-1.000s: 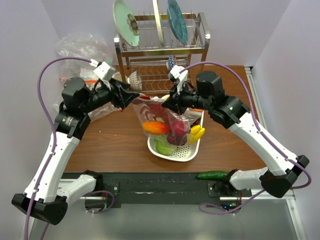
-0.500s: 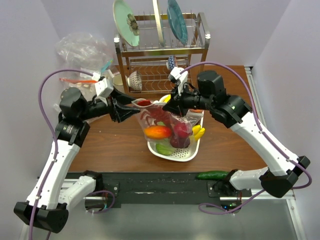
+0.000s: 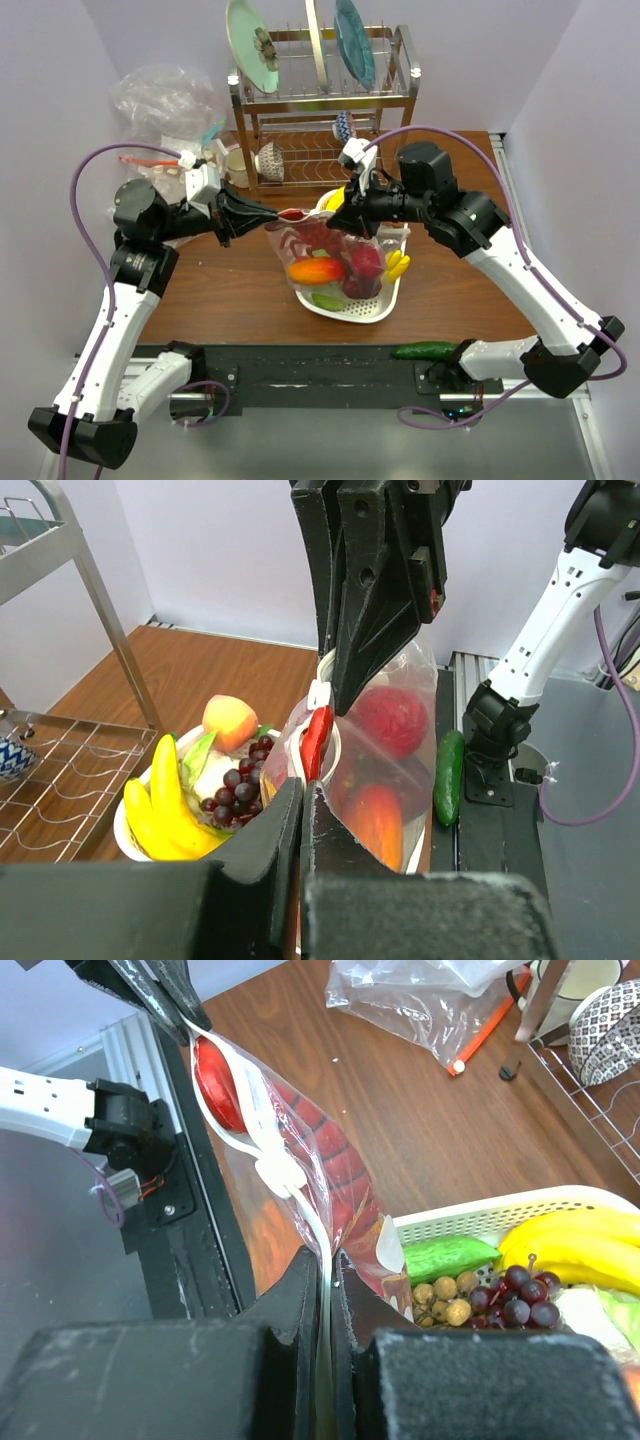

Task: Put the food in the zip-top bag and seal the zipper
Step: Zip the zipper food storage bag at the center of the board.

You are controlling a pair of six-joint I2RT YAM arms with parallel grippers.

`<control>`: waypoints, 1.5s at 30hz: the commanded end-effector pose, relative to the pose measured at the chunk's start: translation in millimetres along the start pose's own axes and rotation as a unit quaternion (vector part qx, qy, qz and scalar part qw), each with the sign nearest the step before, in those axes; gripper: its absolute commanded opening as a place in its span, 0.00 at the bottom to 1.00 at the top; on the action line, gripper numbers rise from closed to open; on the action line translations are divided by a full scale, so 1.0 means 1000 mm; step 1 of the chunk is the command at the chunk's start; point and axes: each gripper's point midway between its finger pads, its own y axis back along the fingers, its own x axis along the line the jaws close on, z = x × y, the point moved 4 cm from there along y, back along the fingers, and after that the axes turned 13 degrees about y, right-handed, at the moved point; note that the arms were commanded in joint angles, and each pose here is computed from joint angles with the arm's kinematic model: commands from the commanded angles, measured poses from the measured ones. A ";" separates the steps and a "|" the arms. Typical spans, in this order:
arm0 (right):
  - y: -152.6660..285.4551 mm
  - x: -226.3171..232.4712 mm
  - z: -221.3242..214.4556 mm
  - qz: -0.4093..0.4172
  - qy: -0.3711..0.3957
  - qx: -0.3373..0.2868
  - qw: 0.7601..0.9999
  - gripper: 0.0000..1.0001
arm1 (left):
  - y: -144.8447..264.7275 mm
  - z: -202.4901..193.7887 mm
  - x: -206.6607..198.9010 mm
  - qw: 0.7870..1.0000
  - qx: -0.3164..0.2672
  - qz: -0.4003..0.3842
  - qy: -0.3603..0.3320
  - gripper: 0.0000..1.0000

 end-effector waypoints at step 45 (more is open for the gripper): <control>-0.029 0.006 0.044 0.072 0.039 -0.028 0.996 0.06 | -0.010 0.013 0.019 0.999 -0.035 0.021 0.021 0.00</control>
